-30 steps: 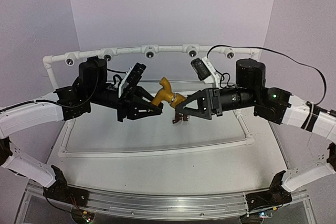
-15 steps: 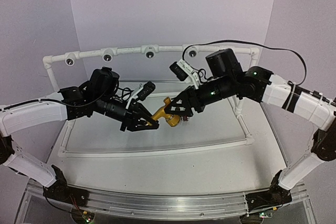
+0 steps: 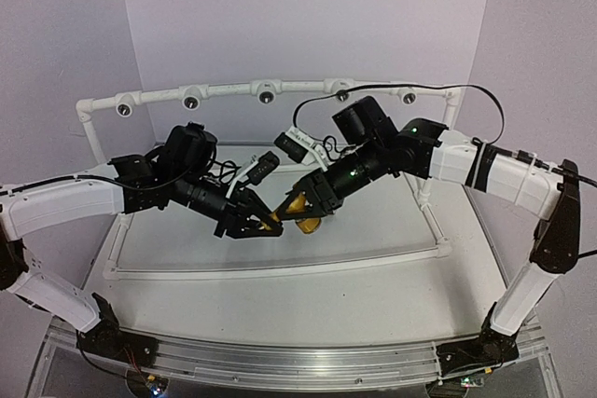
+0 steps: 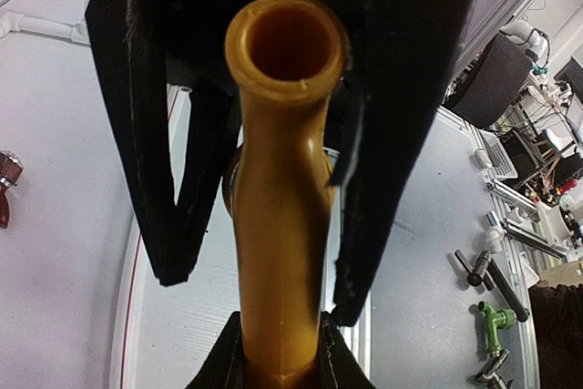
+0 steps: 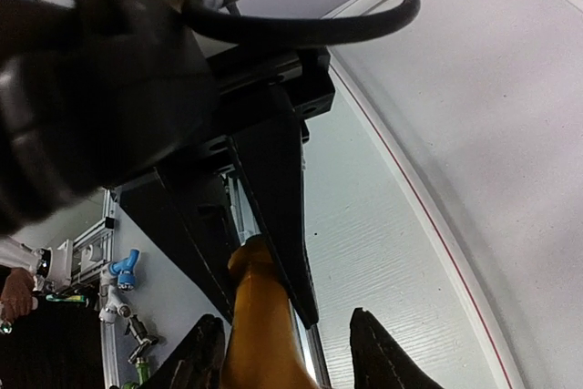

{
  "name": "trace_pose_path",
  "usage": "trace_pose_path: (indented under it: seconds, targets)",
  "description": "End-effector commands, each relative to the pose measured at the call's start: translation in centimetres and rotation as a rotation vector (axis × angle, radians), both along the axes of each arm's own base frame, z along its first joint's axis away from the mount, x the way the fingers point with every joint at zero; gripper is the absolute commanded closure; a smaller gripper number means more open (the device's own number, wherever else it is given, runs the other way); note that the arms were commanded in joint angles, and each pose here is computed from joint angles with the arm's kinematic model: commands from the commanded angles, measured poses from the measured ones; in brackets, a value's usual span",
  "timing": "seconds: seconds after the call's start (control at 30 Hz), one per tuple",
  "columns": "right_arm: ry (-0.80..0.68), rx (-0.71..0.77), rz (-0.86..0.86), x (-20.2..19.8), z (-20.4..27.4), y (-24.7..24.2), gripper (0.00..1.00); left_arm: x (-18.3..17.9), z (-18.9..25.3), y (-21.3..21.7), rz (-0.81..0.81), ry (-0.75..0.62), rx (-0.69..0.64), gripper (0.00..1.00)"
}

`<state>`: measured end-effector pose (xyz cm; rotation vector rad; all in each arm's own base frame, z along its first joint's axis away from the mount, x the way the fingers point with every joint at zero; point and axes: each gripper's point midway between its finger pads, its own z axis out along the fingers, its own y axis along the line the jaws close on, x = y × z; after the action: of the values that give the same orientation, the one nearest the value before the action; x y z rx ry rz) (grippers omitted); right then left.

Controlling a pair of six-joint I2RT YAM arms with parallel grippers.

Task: Install the water faucets
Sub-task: Pass from the left arm to the right, then hold the pipeline at the center of the board.

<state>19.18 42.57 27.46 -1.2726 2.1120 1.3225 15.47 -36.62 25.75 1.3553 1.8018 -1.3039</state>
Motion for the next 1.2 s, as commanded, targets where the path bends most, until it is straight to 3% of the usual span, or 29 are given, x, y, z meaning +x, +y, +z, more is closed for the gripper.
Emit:
trace_pose_path:
  seconds: [0.0, 0.1, 0.13, 0.2, 0.23, 0.27, 0.3, 0.33, 0.4, 0.47, 0.57, 0.67, 0.77, 0.87, 1.0, 1.17]
  targets:
    - [0.046, 0.028, 0.099, -1.7, 0.3, 0.9, 0.55, -0.4, 2.8, -0.4, -0.044, -0.030, -0.068, 1.00]
    - [0.058, 0.022, 0.129, -2.3, -0.2, 1.1, 0.56, -0.7, 2.7, -0.3, -0.055, -0.023, -0.068, 1.00]
    - [0.061, 0.026, 0.141, -2.5, -0.2, 1.2, 0.65, -0.7, 2.6, -0.4, -0.059, -0.019, -0.067, 1.00]
    - [0.064, 0.036, 0.158, -2.9, 0.0, 1.3, 0.93, -0.8, 2.5, -0.4, -0.066, -0.014, -0.066, 1.00]
    - [0.067, 0.036, 0.155, -2.9, -0.1, 1.2, 1.00, -0.8, 2.5, -0.4, -0.067, -0.014, -0.065, 1.00]
    - [0.066, 0.026, 0.131, -2.7, -0.2, 1.2, 1.00, -0.7, 2.5, -0.4, -0.061, -0.019, -0.065, 0.98]
    - [0.045, -0.001, 0.072, -2.1, -0.5, 1.1, 1.00, -0.5, 2.6, -0.3, -0.046, -0.030, -0.064, 0.90]
    - [0.008, -0.052, -0.031, -0.7, -1.2, 0.6, 1.00, -0.3, 2.8, 0.0, -0.023, -0.047, -0.063, 0.75]
    - [-0.116, -0.141, -0.212, 1.8, -2.2, -1.9, 1.00, 0.7, 3.2, 0.7, 0.055, -0.102, -0.055, 0.32]
    - [-0.315, -0.229, -0.455, 5.0, -2.5, -6.6, 1.00, 1.5, 3.9, 1.6, 0.137, -0.154, -0.063, 0.16]
    - [-0.617, -0.354, -0.647, 7.9, -1.4, -13.0, 1.00, 3.3, 4.6, 2.4, 0.276, -0.191, -0.097, 0.13]
    - [-0.863, -0.499, -0.701, 9.3, 0.5, -17.6, 1.00, 4.9, 3.6, 1.8, 0.363, -0.154, -0.137, 0.16]
    - [-0.936, -0.447, -0.793, 9.7, 4.3, -20.2, 1.00, 5.7, 1.2, -1.4, 0.345, -0.105, -0.117, 0.16]
    - [-1.031, -0.350, -0.864, 8.9, 7.1, -22.4, 1.00, 5.5, -2.2, -5.8, 0.309, -0.150, -0.057, 0.15]
    - [-1.140, -0.450, -0.870, 9.6, 7.6, -24.0, 1.00, 4.7, -6.9, -11.6, 0.192, -0.210, 0.017, 0.14]
    - [-1.209, -0.567, -0.925, 11.5, 8.9, -26.4, 1.00, 6.3, -12.1, -16.2, 0.128, -0.282, 0.082, 0.09]
